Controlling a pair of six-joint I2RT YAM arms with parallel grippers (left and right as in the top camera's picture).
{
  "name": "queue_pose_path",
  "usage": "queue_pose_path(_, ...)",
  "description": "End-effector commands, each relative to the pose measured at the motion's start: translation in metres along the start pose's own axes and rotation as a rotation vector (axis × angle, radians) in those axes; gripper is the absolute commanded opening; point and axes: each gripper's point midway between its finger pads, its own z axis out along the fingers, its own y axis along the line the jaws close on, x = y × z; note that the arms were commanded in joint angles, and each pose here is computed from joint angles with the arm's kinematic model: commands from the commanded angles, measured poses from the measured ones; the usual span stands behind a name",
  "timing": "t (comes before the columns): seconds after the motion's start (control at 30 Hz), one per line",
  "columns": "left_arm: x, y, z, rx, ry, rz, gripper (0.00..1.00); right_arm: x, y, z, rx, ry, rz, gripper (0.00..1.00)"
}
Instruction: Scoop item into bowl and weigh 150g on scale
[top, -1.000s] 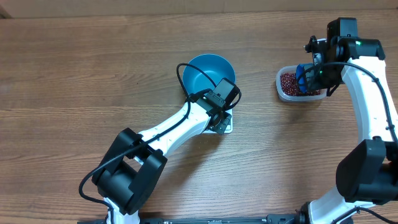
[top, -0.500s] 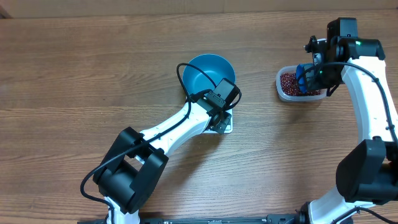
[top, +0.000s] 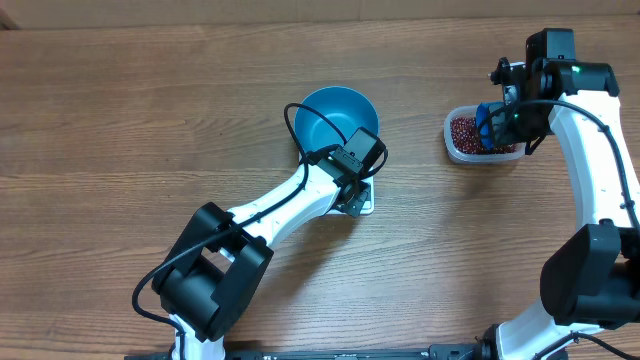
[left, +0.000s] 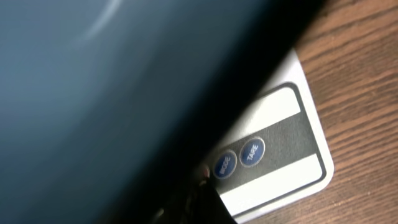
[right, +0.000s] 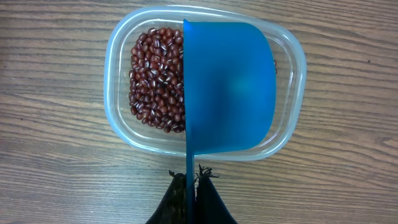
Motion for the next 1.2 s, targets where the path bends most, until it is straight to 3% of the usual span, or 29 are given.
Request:
queue_pose_path(0.0,0.007,0.002,0.008,-0.019,0.023,-0.006,0.04,-0.003,0.002,-0.003,-0.005,-0.016,0.002,0.04)
queue_pose_path(1.17,0.014,0.003,0.021,-0.026,0.057,-0.006,0.04,-0.003,0.001,-0.003,-0.004,-0.02,0.002,0.04)
